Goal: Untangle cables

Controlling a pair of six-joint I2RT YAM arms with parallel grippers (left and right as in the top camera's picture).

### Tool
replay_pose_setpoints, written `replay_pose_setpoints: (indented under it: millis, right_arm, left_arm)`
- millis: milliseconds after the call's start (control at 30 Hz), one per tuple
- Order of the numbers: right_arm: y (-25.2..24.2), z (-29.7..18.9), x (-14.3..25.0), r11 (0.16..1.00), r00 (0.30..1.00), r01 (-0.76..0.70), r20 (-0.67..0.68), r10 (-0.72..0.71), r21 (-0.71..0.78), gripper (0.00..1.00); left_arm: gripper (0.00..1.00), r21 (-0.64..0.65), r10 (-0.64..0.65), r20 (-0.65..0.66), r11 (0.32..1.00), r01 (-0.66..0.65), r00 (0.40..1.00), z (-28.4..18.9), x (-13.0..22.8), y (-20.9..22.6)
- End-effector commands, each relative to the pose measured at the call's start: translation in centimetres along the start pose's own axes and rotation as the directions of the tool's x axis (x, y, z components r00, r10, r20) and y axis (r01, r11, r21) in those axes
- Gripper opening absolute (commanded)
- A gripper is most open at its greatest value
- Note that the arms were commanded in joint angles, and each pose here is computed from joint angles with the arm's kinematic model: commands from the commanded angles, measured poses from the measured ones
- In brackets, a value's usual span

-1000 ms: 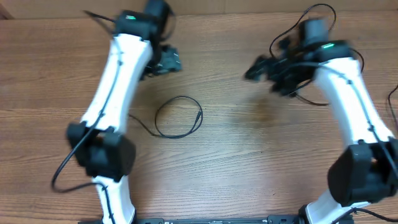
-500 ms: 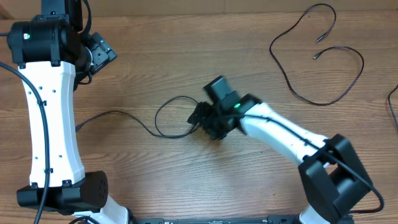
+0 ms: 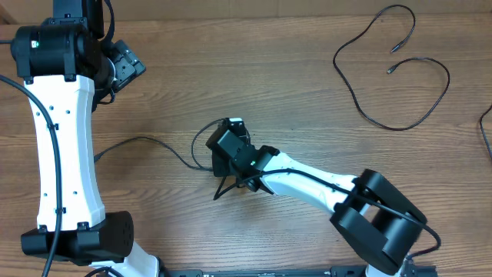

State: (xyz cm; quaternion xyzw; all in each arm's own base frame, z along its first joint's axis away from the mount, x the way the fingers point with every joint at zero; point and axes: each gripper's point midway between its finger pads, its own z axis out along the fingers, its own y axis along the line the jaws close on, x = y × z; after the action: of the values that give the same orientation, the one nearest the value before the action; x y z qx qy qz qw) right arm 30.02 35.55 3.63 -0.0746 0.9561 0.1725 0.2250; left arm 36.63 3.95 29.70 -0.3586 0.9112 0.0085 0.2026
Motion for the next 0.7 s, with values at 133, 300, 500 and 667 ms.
replay_pose_setpoints:
  millis: [133, 300, 500, 667]
  right_arm:
    - [-1.6, 0.7, 2.8, 0.994, 0.990, 0.092, -0.110, -0.086, 0.054, 0.34]
    - [-3.3, 0.4, 3.9, 0.987, 0.983, 0.113, -0.161, -0.093, 0.117, 0.34]
    - [-6.3, 0.6, 2.1, 0.960, 0.998, 0.051, -0.058, -0.037, 0.275, 0.39]
    - [-9.2, 2.5, 1.9, 0.948, 0.997, 0.006, -0.076, 0.019, 0.317, 0.45]
  left_arm:
    - [0.92, -0.020, -0.014, 0.005, 1.000, 0.014, 1.000, 0.1, 0.0, 0.1]
    - [0.92, -0.018, -0.015, 0.006, 1.000, 0.015, 1.000, 0.1, 0.0, 0.1]
    - [0.92, -0.028, -0.012, -0.004, 1.000, 0.012, 1.000, 0.1, 0.2, 0.3]
    - [0.92, -0.030, -0.011, -0.007, 0.999, 0.011, 1.000, 0.1, 0.3, 0.4]
